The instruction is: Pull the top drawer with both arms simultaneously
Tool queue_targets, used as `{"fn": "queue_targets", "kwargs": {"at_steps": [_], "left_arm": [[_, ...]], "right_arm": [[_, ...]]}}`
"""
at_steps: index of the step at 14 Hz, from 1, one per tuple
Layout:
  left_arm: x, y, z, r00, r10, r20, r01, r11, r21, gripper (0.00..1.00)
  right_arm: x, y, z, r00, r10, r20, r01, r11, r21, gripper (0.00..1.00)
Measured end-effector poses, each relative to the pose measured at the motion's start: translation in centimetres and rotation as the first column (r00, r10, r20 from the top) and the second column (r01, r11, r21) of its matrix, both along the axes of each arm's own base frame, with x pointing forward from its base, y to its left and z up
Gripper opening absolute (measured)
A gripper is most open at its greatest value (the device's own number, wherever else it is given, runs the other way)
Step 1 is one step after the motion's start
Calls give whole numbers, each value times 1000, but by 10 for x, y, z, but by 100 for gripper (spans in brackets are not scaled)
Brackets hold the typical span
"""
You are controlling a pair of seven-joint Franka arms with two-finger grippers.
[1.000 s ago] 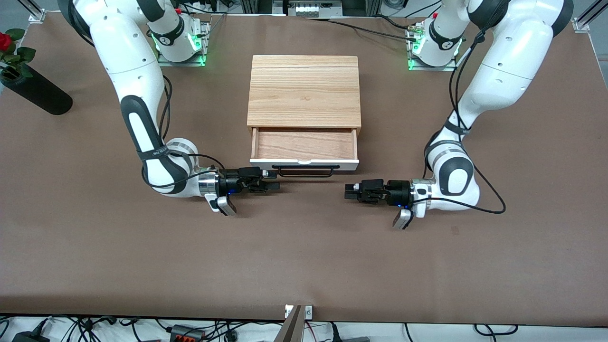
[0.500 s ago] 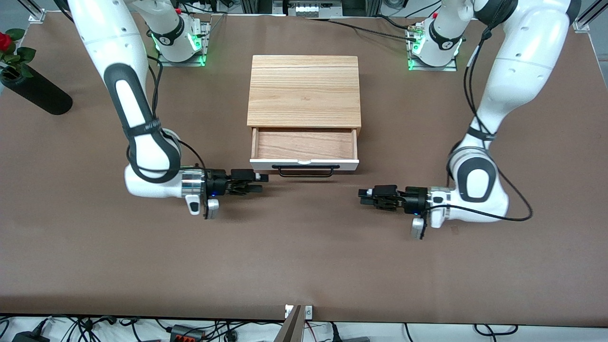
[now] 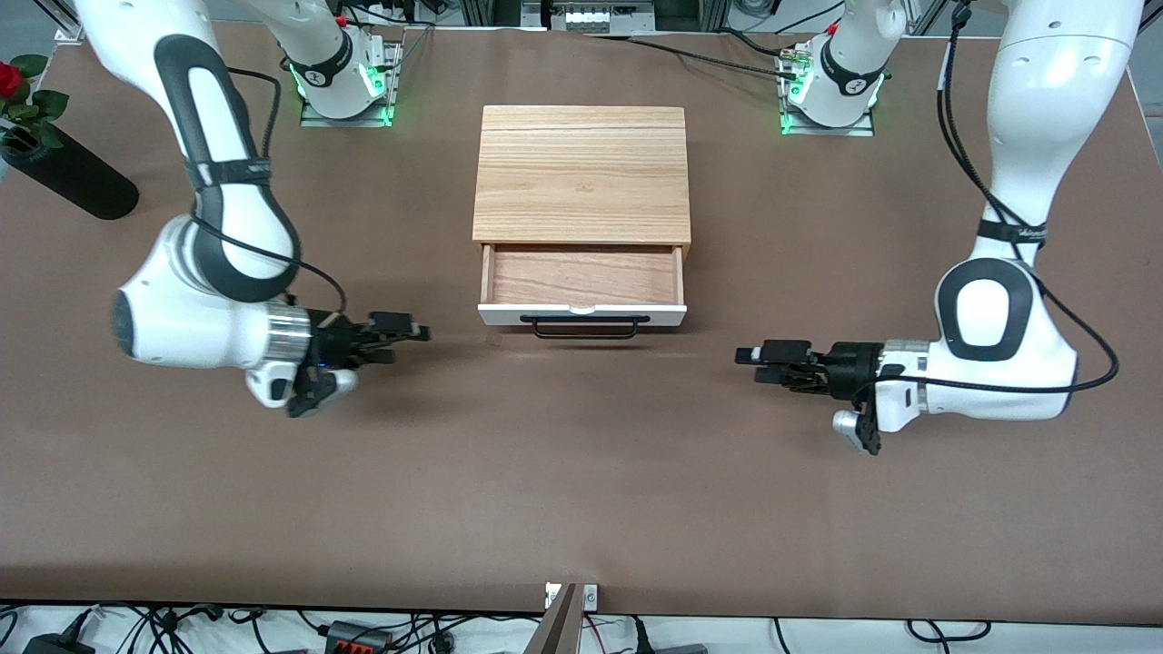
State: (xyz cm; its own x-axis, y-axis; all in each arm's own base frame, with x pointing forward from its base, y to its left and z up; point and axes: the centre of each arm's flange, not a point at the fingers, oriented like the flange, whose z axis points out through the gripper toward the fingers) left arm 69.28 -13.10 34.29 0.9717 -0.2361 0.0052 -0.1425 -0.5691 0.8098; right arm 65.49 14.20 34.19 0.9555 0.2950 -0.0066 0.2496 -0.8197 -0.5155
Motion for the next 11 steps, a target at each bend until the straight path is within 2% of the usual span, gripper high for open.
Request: {"fn": "queue_targets", "kwargs": {"at_steps": [1, 2, 4, 5, 6, 8, 11], "left_arm": [[-1, 5, 4, 1000, -3, -2, 3, 999, 38, 100], [-3, 9, 11, 1000, -8, -10, 9, 997, 82, 100], [-9, 17, 33, 999, -37, -8, 38, 975, 218, 100], [-12, 21, 48, 998, -55, 7, 51, 953, 299, 100], [-16, 25, 64, 997, -78, 25, 63, 925, 376, 100], [-28, 33, 93, 990, -137, 34, 102, 858, 504, 100], [-42, 49, 127, 980, -195, 40, 124, 754, 646, 100]], "right_arm": [[-2, -19, 10, 1000, 16, -6, -16, 996, -91, 100], [-6, -36, 20, 999, 32, -28, -36, 982, -185, 100], [-17, -67, 47, 996, 20, -84, -52, 912, -406, 100], [-23, -71, 67, 994, -24, -105, -32, 869, -494, 100], [-30, -71, 90, 989, -76, -127, -7, 833, -553, 100], [-41, -69, 137, 978, -143, -152, 22, 797, -604, 100], [-45, -104, 199, 966, -221, -137, 89, 776, -625, 100]]}}
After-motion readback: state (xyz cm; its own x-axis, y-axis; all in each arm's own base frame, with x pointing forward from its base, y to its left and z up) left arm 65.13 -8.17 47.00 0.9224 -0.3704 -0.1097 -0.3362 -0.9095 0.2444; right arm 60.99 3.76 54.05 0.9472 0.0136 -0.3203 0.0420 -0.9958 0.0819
